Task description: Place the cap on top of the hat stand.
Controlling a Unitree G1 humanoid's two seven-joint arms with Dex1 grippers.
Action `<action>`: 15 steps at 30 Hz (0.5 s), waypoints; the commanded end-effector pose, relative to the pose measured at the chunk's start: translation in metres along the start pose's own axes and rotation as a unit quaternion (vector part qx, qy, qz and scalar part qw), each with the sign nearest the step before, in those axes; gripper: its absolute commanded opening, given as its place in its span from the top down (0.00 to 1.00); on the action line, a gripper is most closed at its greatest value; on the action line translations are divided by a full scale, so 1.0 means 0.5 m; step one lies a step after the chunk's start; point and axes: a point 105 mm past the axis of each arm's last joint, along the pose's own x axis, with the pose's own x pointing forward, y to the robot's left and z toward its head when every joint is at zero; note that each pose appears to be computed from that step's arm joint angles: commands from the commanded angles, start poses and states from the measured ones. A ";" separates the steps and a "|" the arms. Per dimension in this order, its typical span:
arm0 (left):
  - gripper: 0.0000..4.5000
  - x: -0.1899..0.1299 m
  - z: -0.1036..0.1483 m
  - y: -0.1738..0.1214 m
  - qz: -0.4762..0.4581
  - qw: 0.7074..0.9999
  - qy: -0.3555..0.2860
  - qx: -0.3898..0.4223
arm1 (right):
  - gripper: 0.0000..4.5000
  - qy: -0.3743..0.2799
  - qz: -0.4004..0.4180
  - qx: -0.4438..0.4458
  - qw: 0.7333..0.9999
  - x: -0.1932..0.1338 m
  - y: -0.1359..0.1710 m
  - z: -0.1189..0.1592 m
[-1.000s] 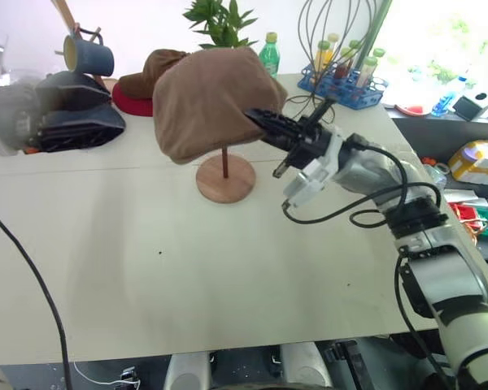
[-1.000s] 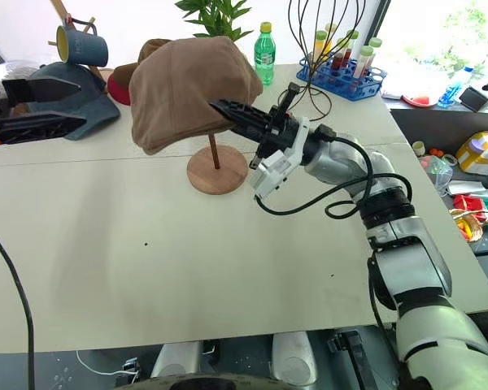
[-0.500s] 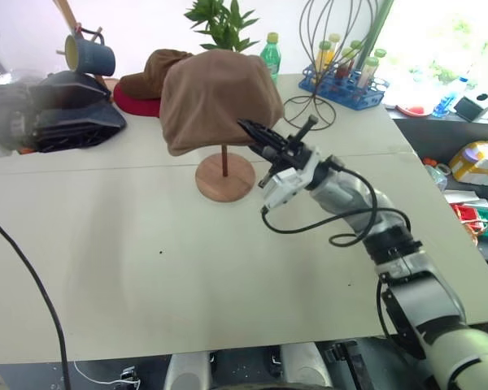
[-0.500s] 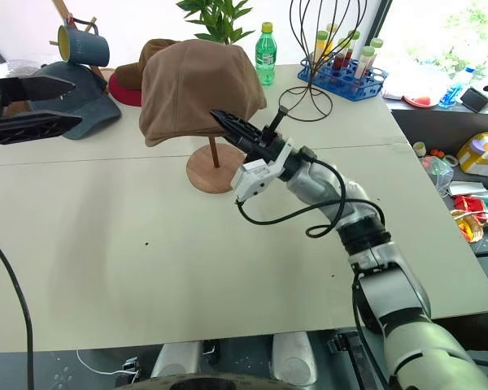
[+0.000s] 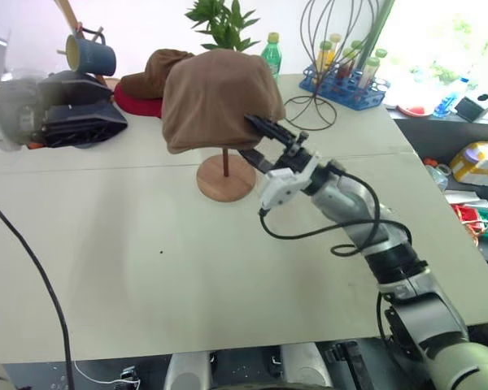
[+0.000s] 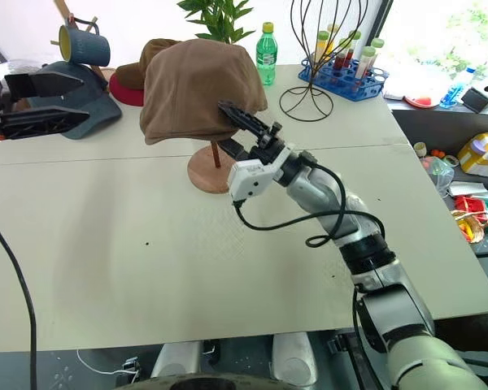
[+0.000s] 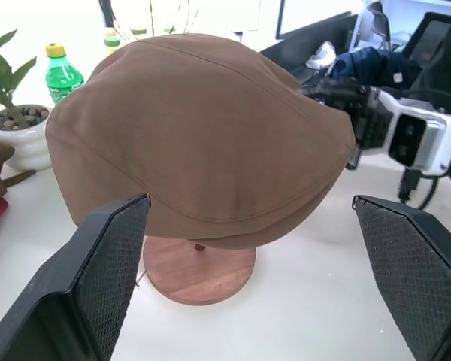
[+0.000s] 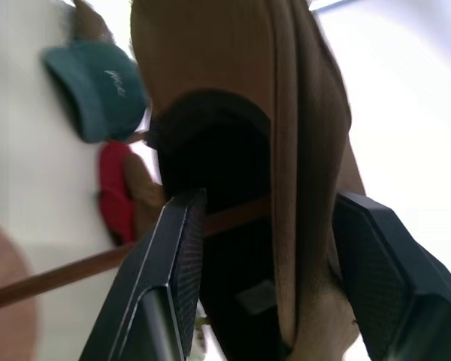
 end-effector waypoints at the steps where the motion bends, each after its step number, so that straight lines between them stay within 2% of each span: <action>1: 0.00 -0.007 0.020 -0.005 0.000 1.000 -0.008 0.023 | 0.40 -0.007 -0.006 0.027 1.000 -0.044 -0.039 0.017; 5: 0.00 -0.018 0.012 -0.006 0.003 1.000 -0.005 0.017 | 0.40 -0.016 0.023 0.091 0.995 -0.104 -0.061 0.038; 8: 0.00 -0.029 0.009 -0.007 0.006 1.000 -0.003 0.015 | 0.40 0.019 0.069 0.182 0.981 -0.140 -0.096 0.025; 11: 0.00 -0.039 0.007 -0.012 0.004 1.000 0.007 0.019 | 0.40 0.062 0.126 0.330 0.933 -0.163 -0.136 0.003; 13: 0.00 -0.053 0.004 -0.019 0.002 0.999 0.023 0.023 | 0.40 0.067 0.170 0.447 0.876 -0.172 -0.190 0.004; 15: 0.00 -0.067 0.001 -0.023 0.003 0.999 0.037 0.028 | 0.40 0.070 0.240 0.507 0.825 -0.189 -0.221 0.022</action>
